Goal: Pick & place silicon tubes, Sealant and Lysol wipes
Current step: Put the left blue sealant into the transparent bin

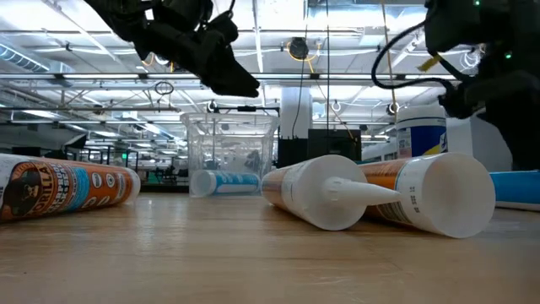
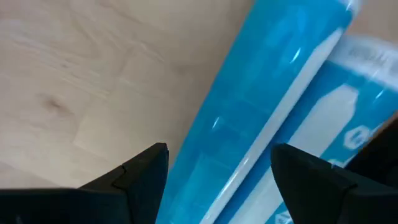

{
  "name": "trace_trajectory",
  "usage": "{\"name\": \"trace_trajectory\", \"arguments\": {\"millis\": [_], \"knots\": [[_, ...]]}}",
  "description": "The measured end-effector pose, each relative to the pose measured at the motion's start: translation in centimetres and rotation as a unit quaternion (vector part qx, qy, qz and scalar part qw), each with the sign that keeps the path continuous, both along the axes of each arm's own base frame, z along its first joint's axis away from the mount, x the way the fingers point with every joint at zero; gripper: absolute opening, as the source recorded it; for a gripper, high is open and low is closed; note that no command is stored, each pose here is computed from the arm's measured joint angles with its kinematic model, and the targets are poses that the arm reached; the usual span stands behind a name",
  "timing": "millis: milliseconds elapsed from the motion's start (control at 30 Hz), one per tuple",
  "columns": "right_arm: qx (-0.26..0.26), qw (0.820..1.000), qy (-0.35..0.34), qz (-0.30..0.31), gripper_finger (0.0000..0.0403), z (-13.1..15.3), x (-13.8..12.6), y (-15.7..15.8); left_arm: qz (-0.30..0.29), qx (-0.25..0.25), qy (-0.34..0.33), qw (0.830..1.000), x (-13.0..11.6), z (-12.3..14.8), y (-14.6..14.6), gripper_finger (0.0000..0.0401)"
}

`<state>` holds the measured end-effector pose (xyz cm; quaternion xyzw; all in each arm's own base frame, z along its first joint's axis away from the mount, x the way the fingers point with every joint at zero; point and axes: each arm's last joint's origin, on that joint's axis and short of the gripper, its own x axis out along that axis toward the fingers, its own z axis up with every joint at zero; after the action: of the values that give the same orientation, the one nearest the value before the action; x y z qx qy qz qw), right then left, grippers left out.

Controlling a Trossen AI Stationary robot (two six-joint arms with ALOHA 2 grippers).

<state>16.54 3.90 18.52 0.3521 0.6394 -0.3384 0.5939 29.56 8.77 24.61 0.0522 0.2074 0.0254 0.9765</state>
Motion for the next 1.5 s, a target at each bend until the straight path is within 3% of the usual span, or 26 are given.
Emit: {"name": "trace_trajectory", "arguments": {"millis": [167,433,667,1500], "knots": [[-0.007,0.999,0.02,-0.024,0.0263,-1.2,-0.5,0.5,0.01,0.006,0.006,1.0,0.1,-0.3,0.3,0.0282],[-0.012,0.999,-0.012,-0.036,0.0263,-4.1,-0.7,0.7,0.013,0.011,-0.008,1.0,0.2,-0.1,0.5,0.0287],[-0.026,0.998,0.03,-0.055,0.0263,-6.5,-2.8,0.1,0.013,0.015,-0.017,1.0,0.3,0.1,0.5,0.0291],[-0.025,0.999,0.02,-0.035,0.0263,-6.8,-2.9,0.0,0.014,0.014,-0.017,1.0,0.2,0.1,0.5,0.0289]]}}
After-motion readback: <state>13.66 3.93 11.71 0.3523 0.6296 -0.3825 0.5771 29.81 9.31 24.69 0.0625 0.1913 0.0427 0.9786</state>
